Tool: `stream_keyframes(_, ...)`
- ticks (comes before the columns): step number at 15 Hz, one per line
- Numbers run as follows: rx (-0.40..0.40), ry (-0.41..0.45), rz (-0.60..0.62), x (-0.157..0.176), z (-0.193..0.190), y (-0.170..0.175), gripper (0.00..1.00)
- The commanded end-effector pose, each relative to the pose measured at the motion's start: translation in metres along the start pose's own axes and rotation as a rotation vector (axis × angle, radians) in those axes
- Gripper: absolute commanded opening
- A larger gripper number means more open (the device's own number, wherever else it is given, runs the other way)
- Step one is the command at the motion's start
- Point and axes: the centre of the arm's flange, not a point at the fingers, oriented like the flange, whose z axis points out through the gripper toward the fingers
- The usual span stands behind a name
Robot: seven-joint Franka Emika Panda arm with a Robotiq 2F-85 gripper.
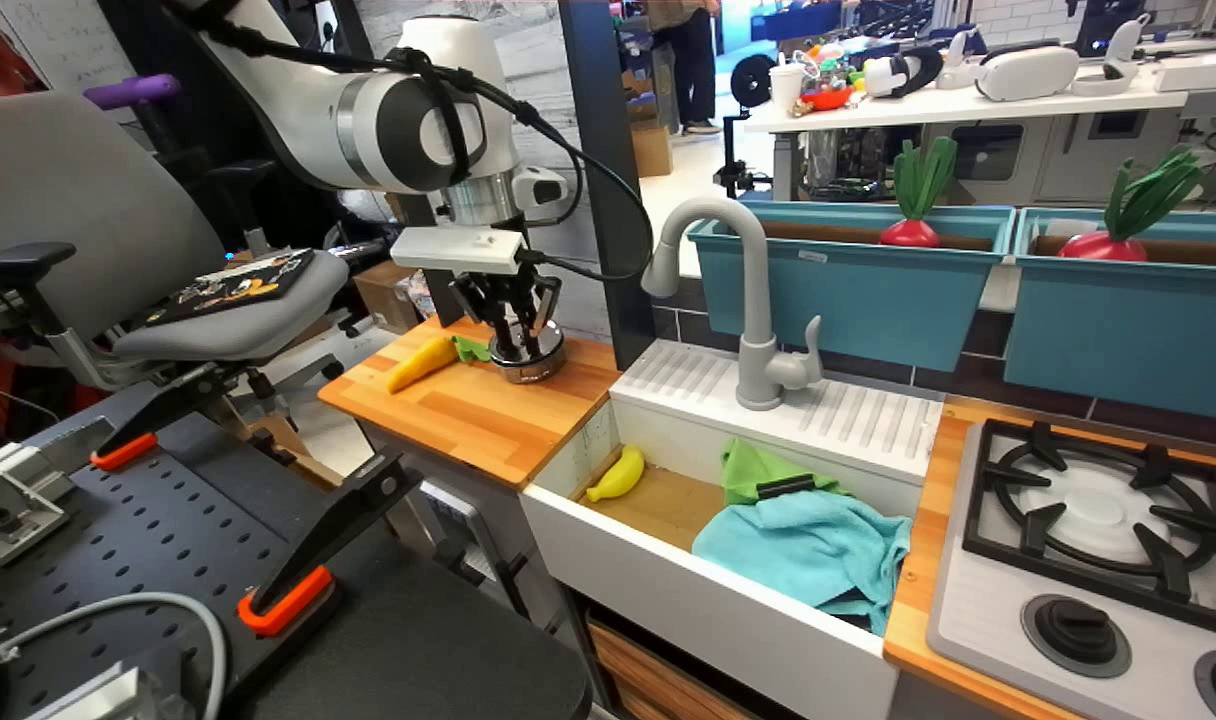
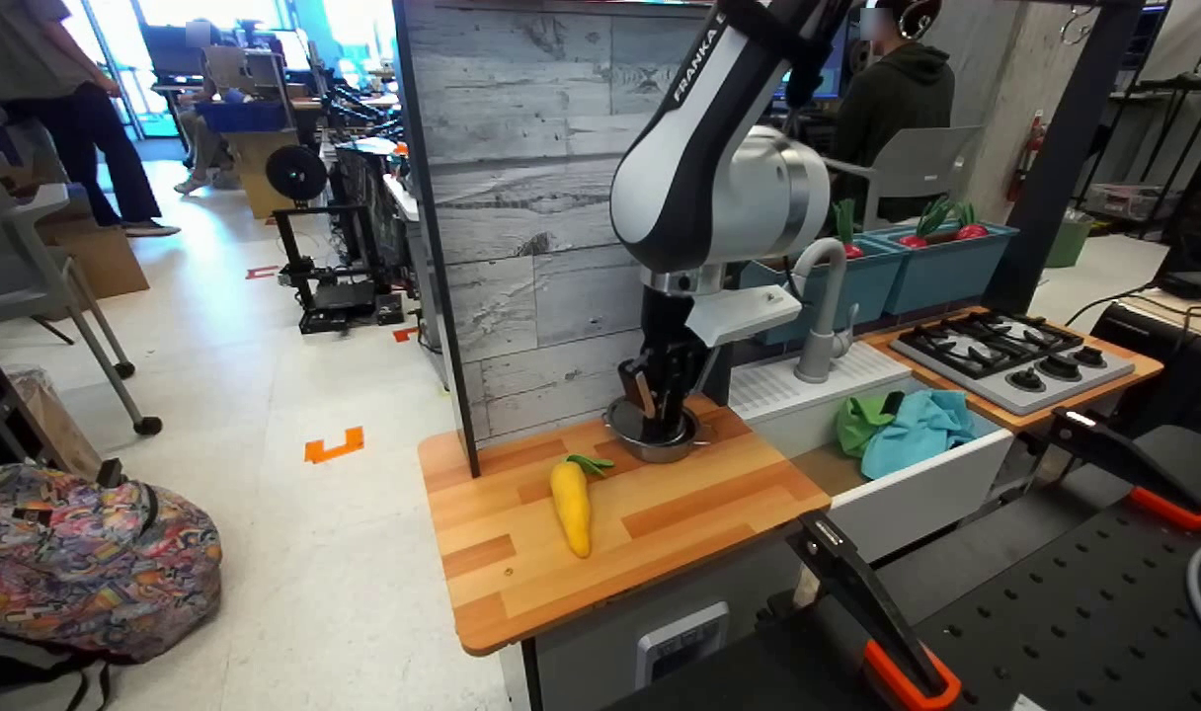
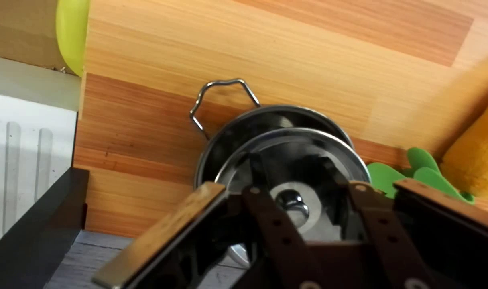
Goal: Pick up the lid from the pot and put it on the counter
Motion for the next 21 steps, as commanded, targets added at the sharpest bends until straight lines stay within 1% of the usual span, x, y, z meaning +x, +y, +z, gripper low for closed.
stream_keyframes(1, 0.002, 0.030, -0.008, 0.014, 0.008, 0.005, 0.06)
stream_keyframes(2, -0.006, 0.036, -0.007, 0.012, 0.009, 0.002, 0.01)
stream_keyframes(3, -0.012, 0.037, -0.010, 0.011, 0.010, 0.001, 0.00)
stream_keyframes(8, -0.023, 0.043, -0.009, 0.008, 0.011, -0.003, 0.00)
stream_keyframes(9, -0.024, 0.044, -0.008, 0.007, 0.010, -0.004, 0.26)
stream_keyframes(10, -0.027, 0.048, -0.007, 0.006, 0.009, -0.005, 0.27)
stream_keyframes(13, -0.027, 0.075, -0.007, 0.002, 0.004, -0.007, 0.47)
stream_keyframes(18, -0.028, 0.104, -0.007, 0.002, -0.001, -0.009, 0.85)
stream_keyframes(20, -0.032, 0.119, -0.003, 0.001, -0.002, -0.010, 0.98)
stream_keyframes(21, -0.031, 0.128, 0.002, 0.001, -0.004, -0.009, 1.00)
